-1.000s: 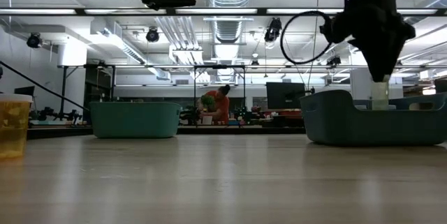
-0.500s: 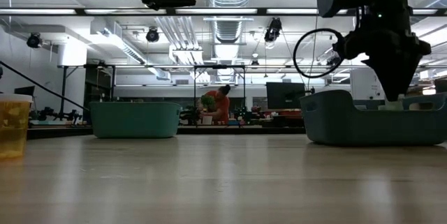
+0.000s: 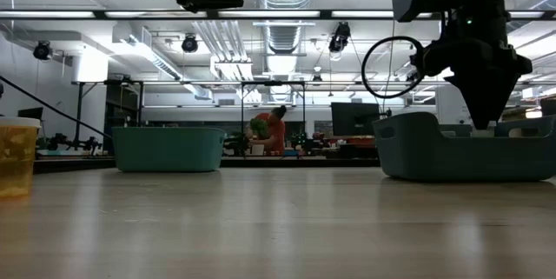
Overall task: Pick and place medicine bottles into bin by pill shape (circle, oval)
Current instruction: Put the yellow tablet bottle into the blue bin, then put the orange tablet bottle into the blue bin
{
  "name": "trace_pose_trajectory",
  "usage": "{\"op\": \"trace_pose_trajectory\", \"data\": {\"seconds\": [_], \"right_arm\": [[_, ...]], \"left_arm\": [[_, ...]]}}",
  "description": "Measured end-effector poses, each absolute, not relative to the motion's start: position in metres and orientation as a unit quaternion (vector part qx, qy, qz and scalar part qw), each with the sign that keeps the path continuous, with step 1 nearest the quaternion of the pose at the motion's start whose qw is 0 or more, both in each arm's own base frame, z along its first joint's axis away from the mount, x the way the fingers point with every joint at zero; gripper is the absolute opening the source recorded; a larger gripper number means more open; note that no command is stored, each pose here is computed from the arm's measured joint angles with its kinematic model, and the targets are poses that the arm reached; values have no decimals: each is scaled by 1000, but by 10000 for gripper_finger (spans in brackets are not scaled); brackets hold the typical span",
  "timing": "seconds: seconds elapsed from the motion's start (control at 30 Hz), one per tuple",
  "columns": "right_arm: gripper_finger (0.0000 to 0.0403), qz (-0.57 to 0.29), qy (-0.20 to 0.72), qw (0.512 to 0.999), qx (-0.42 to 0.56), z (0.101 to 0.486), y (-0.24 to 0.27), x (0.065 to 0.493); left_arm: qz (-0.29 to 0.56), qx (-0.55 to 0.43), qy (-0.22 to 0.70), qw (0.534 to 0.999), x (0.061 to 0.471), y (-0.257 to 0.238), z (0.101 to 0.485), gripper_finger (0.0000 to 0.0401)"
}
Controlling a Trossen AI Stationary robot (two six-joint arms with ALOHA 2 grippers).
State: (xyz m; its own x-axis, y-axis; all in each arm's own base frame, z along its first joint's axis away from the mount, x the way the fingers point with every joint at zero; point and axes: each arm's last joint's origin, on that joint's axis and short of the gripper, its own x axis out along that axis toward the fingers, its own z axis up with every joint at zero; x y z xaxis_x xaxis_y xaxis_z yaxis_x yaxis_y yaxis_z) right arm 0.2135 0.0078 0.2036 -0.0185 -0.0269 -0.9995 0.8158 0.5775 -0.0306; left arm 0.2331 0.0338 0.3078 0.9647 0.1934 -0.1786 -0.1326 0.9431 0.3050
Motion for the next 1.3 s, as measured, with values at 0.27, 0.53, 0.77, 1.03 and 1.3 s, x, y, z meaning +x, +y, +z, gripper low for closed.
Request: {"op": "trace_pose_trajectory", "data": {"seconds": [0.27,0.53,0.77,1.03,1.3], "right_arm": [[122,-336,626,629,316,204,8,214],[167,-340,624,626,320,204,8,214],[182,-342,627,623,317,205,8,214],[176,-343,626,629,307,225,8,218],[165,-347,564,715,223,254,15,232]], "left_arm": [[83,147,104,980,233,34,308,167],[83,147,104,980,233,34,308,167],[83,147,104,980,233,34,308,167],[83,147,104,980,233,34,308,167],[83,147,103,980,233,34,308,167]]}}
